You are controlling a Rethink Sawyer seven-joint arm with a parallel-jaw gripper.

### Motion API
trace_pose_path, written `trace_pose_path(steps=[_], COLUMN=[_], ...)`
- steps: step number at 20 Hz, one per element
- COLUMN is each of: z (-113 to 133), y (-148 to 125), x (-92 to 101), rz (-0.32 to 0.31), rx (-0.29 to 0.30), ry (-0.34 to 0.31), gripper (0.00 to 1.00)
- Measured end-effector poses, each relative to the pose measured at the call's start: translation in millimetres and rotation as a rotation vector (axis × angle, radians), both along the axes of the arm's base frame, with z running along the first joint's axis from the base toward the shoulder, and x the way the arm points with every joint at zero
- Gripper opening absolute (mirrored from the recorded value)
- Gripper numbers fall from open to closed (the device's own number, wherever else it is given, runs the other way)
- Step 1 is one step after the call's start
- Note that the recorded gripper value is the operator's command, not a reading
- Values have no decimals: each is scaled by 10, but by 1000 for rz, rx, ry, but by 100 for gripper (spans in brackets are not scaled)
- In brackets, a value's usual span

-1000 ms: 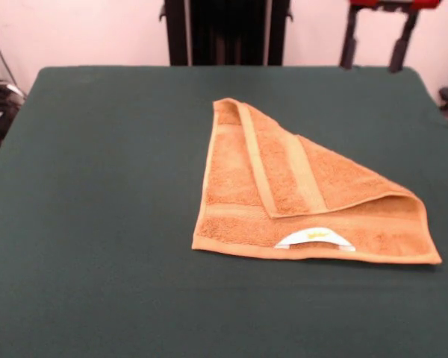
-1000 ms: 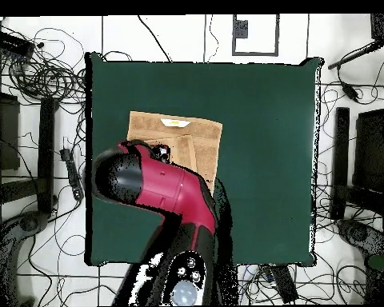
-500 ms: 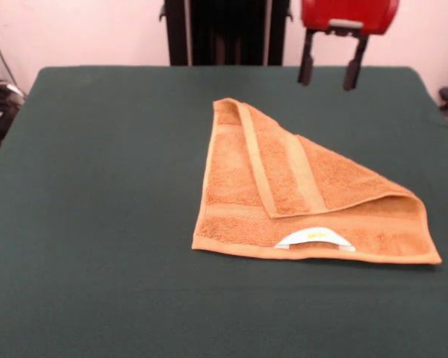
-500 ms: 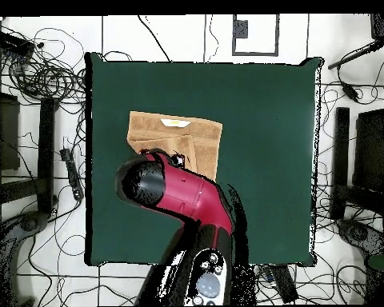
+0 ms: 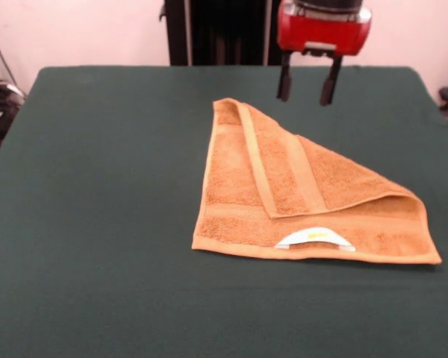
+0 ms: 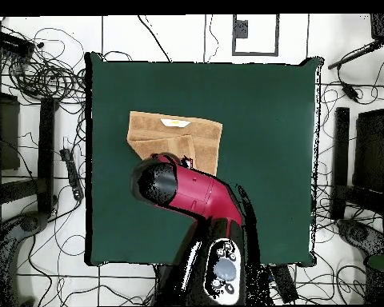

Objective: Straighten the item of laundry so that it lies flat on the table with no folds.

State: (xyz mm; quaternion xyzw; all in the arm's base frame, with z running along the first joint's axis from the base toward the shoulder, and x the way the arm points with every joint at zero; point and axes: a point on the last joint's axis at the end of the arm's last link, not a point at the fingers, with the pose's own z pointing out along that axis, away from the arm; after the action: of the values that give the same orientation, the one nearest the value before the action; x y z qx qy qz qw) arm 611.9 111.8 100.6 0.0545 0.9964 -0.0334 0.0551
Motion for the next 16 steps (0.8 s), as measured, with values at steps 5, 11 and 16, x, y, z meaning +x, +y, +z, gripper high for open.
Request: trace_pose_path(steps=[5, 11, 16], z=[-195, -353, -481], y=[-48, -86, -177], x=[-73, -130, -174], rz=[24, 32, 34], rx=[-3, 2, 6], ry=[32, 61, 84], gripper=[100, 100, 100])
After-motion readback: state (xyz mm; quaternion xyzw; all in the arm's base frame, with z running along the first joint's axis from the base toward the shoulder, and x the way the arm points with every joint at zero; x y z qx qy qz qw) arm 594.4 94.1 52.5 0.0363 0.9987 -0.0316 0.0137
